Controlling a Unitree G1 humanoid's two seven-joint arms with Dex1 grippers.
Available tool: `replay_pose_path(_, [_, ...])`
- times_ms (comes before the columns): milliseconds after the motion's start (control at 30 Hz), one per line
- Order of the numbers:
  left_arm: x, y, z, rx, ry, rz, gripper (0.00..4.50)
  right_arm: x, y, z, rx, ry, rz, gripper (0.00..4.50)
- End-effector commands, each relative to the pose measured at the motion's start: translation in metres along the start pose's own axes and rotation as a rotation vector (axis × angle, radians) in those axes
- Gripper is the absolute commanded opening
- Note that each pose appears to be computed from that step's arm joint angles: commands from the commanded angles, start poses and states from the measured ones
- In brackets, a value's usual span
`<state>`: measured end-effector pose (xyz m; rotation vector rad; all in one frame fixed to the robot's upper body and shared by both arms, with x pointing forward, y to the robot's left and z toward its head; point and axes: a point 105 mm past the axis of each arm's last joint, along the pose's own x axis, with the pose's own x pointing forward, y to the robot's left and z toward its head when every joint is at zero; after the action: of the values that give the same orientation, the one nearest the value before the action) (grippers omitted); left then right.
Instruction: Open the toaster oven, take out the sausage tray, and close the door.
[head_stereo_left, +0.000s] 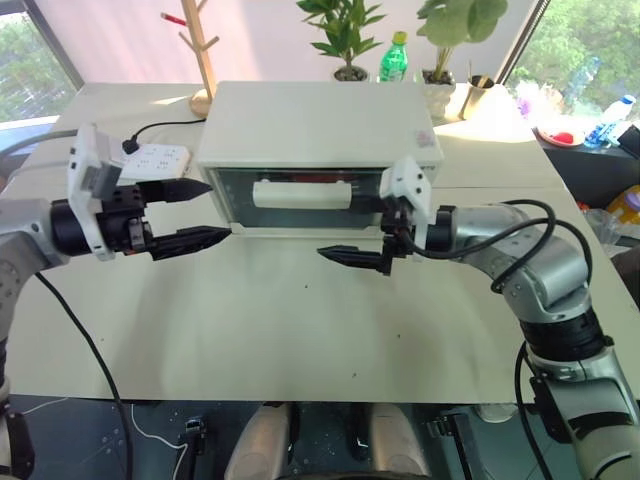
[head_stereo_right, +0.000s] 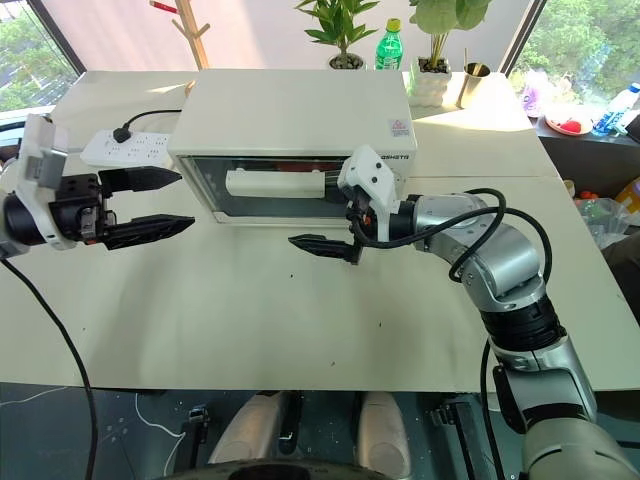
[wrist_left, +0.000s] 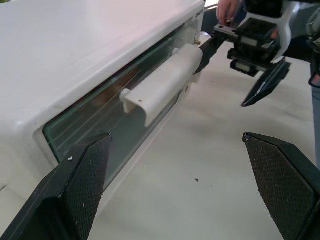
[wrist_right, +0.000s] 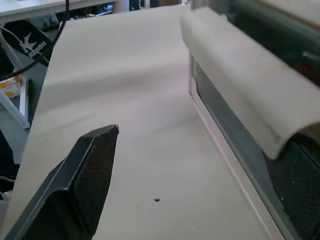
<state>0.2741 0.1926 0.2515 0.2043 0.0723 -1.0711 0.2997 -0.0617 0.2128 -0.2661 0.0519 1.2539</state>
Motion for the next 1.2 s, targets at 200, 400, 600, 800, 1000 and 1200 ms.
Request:
replay_pose_path(200, [0.004,0.006,0.008,0.031,-0.023,-0.006,4.44,-0.005,0.034,0.008,-0.042,-0.055,0.109,4.46])
replay_pose_path(400, [0.01,0.019,0.035,-0.008,-0.132,-0.024,4.44,-0.008,0.048,-0.014,-0.011,0.001,0.139,4.46])
replay_pose_path(600, [0.024,0.036,0.032,0.043,-0.088,-0.012,2.21,-0.009,0.048,-0.019,0.002,0.001,0.117,4.5])
replay_pose_path(800, [0.038,0.037,0.011,0.125,0.026,-0.077,2.21,-0.009,0.047,-0.021,0.001,-0.003,0.087,4.5])
replay_pose_path(1000, [0.045,0.033,-0.012,0.179,0.116,-0.145,2.21,-0.011,0.046,-0.021,0.003,-0.01,0.052,4.5])
replay_pose_path(1200, [0.05,0.031,-0.017,0.191,0.123,-0.165,2.21,-0.016,0.043,-0.022,-0.005,0.009,0.015,4.5])
